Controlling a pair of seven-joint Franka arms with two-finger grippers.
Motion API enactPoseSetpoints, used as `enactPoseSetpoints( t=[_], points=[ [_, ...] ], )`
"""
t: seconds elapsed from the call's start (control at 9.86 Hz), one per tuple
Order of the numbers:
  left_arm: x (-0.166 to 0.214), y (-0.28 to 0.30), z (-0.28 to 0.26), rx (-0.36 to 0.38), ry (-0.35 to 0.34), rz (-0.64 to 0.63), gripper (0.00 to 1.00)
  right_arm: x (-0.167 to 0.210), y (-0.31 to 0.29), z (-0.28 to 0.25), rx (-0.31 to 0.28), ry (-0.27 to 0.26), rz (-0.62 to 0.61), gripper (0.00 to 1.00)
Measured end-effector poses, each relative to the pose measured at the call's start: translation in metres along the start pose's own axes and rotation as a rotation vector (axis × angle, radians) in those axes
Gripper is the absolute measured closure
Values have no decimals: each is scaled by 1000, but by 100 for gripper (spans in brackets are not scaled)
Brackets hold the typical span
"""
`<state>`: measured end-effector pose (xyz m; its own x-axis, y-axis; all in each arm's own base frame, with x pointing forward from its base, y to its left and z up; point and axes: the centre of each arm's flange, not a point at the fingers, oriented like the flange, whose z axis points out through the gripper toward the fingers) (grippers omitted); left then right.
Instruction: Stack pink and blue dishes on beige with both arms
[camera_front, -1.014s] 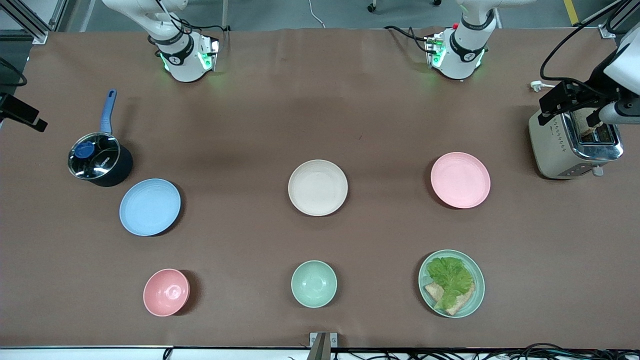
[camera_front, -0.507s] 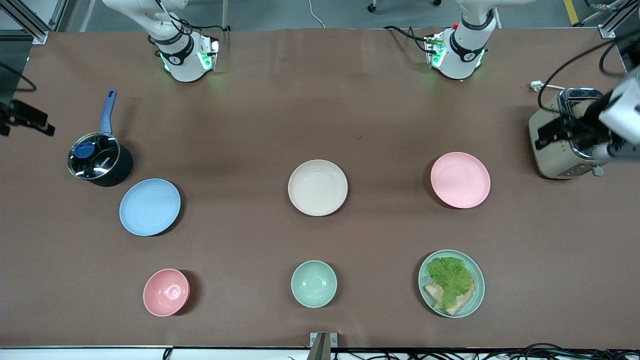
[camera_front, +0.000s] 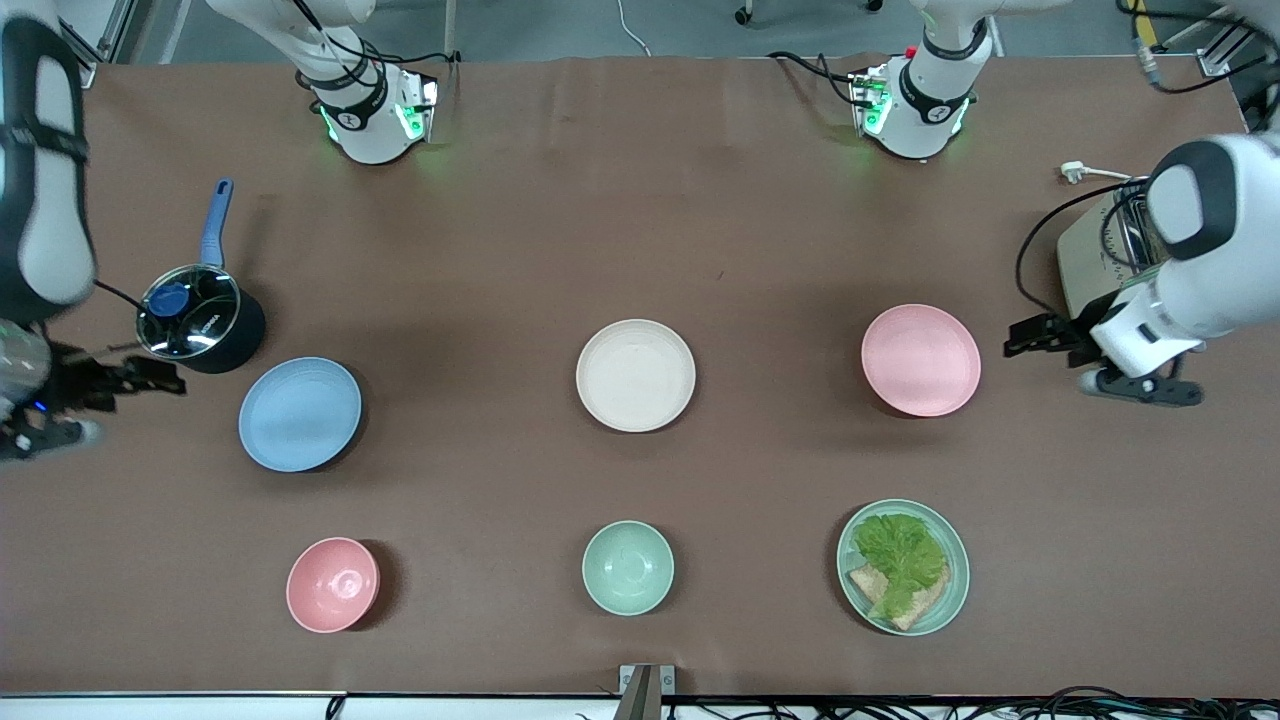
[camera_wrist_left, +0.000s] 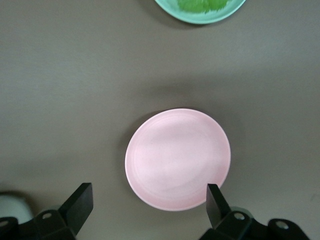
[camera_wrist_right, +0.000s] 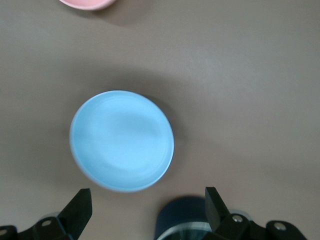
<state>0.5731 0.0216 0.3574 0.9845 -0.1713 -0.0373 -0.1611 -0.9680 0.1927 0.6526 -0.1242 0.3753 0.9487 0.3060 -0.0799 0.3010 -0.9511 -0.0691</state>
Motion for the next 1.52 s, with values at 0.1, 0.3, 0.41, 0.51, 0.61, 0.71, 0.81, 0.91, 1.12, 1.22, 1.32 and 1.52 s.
enactPoseSetpoints(
  t=[0.1, 0.3, 0.41, 0.51, 0.61, 0.71, 0.81, 0.91, 1.12, 1.22, 1.32, 1.52],
  points=[
    [-10, -16, 40, -23, 9, 5, 0, 4, 13, 42, 28, 26, -47, 0],
    [-30, -35, 114, -27, -30, -26, 3, -4, 37, 117, 97, 86, -80, 0],
    [-34, -39, 139, -30, -65, -35, 5, -10, 43, 143, 106, 99, -84, 0],
    [-37, -42, 156, -32, -89, -41, 9, -14, 45, 161, 110, 103, -77, 0],
    [-38, -44, 165, -34, -105, -45, 18, -16, 42, 174, 131, 111, -55, 0],
    [-39, -44, 168, -35, -110, -46, 22, -18, 38, 183, 165, 120, -27, 2],
    [-39, -44, 168, -35, -109, -46, 37, -20, 35, 189, 185, 122, -10, 6],
    [-38, -44, 167, -34, -107, -45, 55, -21, 34, 193, 194, 121, -3, 14],
    [-36, -46, 164, -33, -99, -47, 85, -21, 34, 194, 198, 120, 0, 45],
    [-35, -48, 158, -37, -91, -51, 94, -21, 34, 194, 198, 121, 0, 61],
    [-32, -47, 144, -40, -76, -49, 94, -20, 34, 193, 197, 124, 0, 76],
    [-22, -22, 107, -53, -37, -10, 94, -17, 36, 179, 218, 114, -7, 93]
  ],
)
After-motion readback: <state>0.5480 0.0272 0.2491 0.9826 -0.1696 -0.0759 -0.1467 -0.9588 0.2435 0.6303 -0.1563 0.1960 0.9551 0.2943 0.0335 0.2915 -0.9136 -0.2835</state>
